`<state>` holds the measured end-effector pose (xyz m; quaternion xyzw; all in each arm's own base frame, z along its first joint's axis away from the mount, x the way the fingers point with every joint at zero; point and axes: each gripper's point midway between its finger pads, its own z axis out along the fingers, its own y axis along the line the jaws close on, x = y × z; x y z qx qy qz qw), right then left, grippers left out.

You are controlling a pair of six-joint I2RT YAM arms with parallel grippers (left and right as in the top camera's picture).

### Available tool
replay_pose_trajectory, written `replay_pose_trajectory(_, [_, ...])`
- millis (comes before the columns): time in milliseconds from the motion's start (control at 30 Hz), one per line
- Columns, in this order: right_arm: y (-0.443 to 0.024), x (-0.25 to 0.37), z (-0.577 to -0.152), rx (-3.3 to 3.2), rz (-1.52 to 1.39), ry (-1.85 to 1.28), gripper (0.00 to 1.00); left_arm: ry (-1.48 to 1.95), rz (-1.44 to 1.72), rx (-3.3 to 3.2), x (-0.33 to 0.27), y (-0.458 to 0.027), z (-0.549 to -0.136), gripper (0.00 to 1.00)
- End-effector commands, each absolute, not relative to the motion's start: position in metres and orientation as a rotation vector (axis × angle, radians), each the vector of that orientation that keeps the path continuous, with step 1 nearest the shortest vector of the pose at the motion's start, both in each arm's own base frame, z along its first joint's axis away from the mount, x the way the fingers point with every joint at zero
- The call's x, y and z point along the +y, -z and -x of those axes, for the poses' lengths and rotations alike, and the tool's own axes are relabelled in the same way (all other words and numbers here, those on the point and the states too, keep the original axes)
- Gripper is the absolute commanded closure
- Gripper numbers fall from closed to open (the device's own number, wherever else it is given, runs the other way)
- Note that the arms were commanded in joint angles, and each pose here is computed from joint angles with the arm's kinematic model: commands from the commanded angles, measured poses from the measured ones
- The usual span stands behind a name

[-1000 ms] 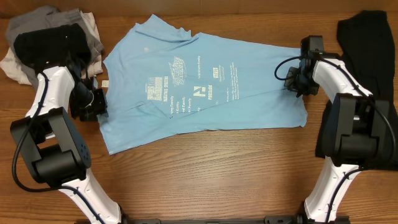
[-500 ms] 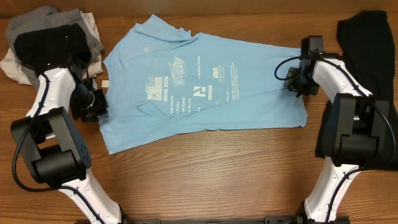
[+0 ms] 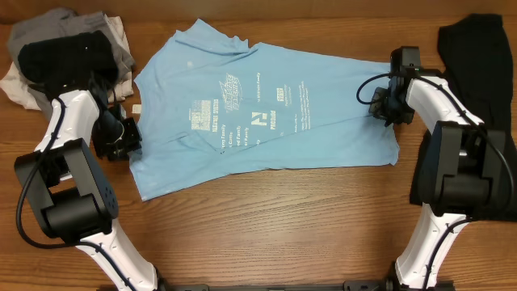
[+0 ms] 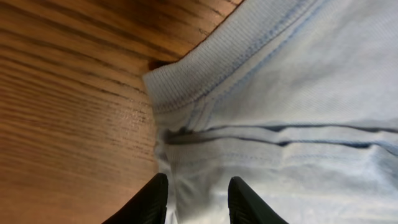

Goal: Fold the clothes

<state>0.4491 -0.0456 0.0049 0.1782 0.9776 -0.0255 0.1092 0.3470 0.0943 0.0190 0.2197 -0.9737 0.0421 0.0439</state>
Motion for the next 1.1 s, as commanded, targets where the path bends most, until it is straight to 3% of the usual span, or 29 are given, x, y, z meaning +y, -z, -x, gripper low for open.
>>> replay_pose_trajectory(0, [-0.0012,-0.0457,-0.4483,2.880,-0.532,0.074,0.76,-0.119,-0.706,-2.953,0.0951,-0.0088,-0.3387,0.65])
replay_pose_trajectory(500, [-0.0012,-0.0458,-0.4483,2.880,-0.532,0.074,0.76,-0.111,-0.702,-2.970,0.0968,-0.0072,-0.3415,0.73])
replay_pose_trajectory(667, [-0.0013,-0.0459,-0.4484,2.879,-0.532,0.075,0.78,-0.072,-0.702,-2.973,0.1014,-0.0084,-0.3417,0.82])
replay_pose_trajectory(900, [-0.0013,-0.0459,-0.4484,2.879,-0.532,0.075,0.78,-0.073,-0.703,-2.971,0.1016,-0.0099,-0.3416,0.84])
replay_pose_trajectory(1067, [-0.0013,-0.0459,-0.4485,2.879,-0.532,0.074,0.80,-0.074,-0.703,-2.961,0.1020,-0.0158,-0.3414,0.92])
